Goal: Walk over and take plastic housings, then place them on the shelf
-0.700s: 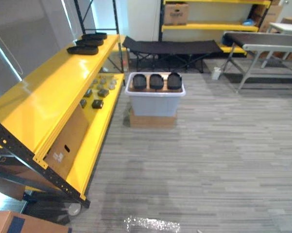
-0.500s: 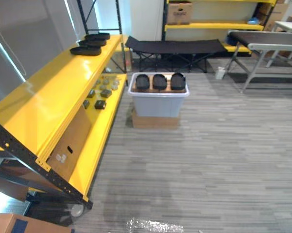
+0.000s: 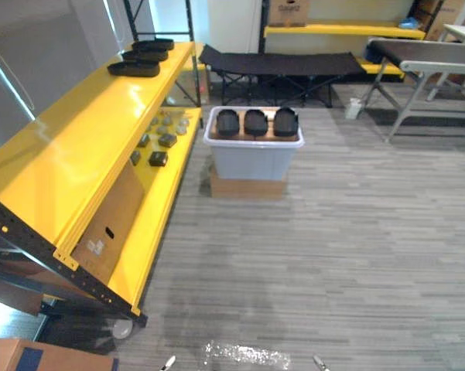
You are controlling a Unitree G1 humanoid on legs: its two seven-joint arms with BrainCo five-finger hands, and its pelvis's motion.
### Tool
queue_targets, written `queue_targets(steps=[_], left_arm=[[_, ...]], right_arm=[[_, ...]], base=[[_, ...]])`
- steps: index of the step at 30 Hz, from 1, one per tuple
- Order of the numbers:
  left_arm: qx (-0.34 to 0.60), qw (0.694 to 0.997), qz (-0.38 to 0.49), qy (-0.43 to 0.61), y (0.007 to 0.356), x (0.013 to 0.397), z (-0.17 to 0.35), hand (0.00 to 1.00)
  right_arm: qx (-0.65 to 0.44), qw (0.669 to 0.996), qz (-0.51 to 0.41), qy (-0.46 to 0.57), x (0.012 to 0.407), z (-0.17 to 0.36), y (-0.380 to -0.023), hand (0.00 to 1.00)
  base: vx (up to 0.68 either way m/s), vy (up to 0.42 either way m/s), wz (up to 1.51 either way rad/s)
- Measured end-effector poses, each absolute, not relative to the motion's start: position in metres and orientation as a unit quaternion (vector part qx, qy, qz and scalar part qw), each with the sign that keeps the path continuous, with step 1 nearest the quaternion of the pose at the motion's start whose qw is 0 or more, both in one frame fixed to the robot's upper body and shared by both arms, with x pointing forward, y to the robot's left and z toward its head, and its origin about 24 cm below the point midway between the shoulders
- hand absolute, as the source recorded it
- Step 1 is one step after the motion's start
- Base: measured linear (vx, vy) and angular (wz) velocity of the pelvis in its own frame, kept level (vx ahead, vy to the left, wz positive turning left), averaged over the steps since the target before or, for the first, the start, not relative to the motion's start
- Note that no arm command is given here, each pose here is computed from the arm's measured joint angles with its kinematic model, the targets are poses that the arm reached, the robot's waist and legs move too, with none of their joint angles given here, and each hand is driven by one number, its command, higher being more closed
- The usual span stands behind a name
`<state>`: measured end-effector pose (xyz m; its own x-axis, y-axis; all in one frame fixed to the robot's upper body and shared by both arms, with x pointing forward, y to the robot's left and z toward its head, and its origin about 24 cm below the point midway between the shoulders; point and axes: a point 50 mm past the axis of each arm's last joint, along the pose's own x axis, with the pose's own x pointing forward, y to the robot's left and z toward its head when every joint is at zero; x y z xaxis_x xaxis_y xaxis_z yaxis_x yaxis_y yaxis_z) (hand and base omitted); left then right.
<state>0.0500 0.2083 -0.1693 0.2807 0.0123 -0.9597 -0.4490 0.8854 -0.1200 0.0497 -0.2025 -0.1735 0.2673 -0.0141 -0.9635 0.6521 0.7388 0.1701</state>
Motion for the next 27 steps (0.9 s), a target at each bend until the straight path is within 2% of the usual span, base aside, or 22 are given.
queue_targets(steps=[3, 7, 10, 17, 27], left_arm=[[-0.187, 0.788, 0.144, 0.569, 0.209, 0.06, -0.168, 0.0], [-0.188, 0.828, 0.138, 0.51, 0.214, 0.111, -0.156, 0.0], [-0.191, 0.839, 0.138, 0.491, 0.21, 0.13, -0.151, 0.0], [-0.177, 0.849, 0.144, 0.477, 0.204, 0.141, -0.149, 0.0], [-0.129, 0.859, 0.13, 0.479, 0.206, 0.137, -0.149, 0.0]], right_arm=[[0.278, 0.758, -0.219, 0.548, 0.059, -0.172, -0.205, 0.0], [0.271, 0.787, -0.189, 0.521, 0.093, -0.166, -0.203, 0.0], [0.264, 0.804, -0.17, 0.504, 0.106, -0.163, -0.2, 0.0], [0.251, 0.818, -0.165, 0.491, 0.11, -0.16, -0.202, 0.0], [0.214, 0.826, -0.133, 0.505, 0.11, -0.16, -0.202, 0.0]], base=[[-0.09, 0.039, 0.08], [-0.02, 0.014, 0.12], [0.03, 0.043, 0.04], [0.06, 0.07, 0.01], [-0.04, -0.011, -0.01]])
